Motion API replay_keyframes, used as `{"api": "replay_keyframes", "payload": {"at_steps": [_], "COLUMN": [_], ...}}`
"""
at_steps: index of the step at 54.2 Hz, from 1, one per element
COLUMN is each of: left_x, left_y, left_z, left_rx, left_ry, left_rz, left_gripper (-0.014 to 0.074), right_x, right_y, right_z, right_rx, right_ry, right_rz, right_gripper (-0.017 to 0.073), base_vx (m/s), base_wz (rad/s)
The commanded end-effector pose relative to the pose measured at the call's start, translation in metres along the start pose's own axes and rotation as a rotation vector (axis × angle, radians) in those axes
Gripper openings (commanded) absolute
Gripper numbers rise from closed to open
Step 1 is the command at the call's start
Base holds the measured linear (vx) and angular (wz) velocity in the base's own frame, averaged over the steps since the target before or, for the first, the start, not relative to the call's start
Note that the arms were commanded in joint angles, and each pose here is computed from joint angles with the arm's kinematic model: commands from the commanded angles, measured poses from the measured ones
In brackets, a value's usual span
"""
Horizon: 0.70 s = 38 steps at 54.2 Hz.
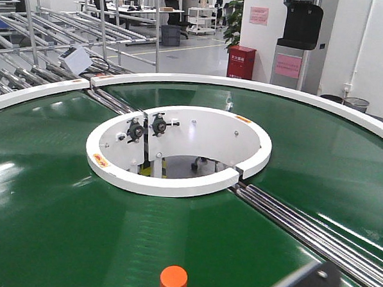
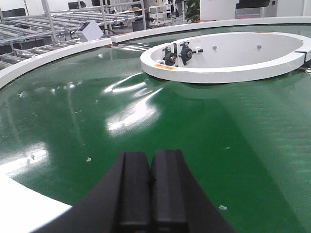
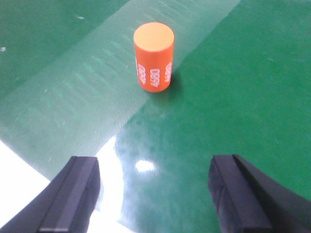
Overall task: Grab orange capacitor from left shelf to right conveyor
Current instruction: 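Open the right gripper and lift it away from the cylinder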
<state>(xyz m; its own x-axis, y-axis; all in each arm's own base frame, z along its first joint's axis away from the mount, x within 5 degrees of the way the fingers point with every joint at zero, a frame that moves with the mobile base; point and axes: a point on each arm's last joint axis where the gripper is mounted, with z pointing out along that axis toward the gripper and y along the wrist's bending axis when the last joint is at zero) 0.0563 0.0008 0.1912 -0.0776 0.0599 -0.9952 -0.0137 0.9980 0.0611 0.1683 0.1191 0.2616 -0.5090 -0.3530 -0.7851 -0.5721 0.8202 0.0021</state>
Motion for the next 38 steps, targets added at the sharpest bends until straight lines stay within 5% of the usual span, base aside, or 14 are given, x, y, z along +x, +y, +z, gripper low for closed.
{"api": "replay_keyframes", "payload": {"at_steps": [1,19,38], "left_x": [0.003,0.003,0.003], "left_y": [0.000,0.000,0.000], "left_z": [0.001,0.001,0.001], "left_rx": [-0.001,-0.001,-0.001], "left_ry": [-0.062,-0.062,-0.062], "left_rz": [-0.005,-0.005,-0.005], "left_gripper": [-0.0006,-0.0006,-0.0006], "right_x": [-0.008,0.002,0.004], "right_y": [-0.001,-0.003,-0.003], "right_z": [-0.027,-0.070,-0.073], "right_rx": [0.007,0.030,0.029], "right_ry": [-0.076,-0.097,-0.091], "right_rz": [-0.036,-0.113,-0.110], "right_gripper": [0.0501,0.0418,0.0028], "base_vx": [0.00,0.00,0.00], "base_wz": [0.00,0.00,0.00]}}
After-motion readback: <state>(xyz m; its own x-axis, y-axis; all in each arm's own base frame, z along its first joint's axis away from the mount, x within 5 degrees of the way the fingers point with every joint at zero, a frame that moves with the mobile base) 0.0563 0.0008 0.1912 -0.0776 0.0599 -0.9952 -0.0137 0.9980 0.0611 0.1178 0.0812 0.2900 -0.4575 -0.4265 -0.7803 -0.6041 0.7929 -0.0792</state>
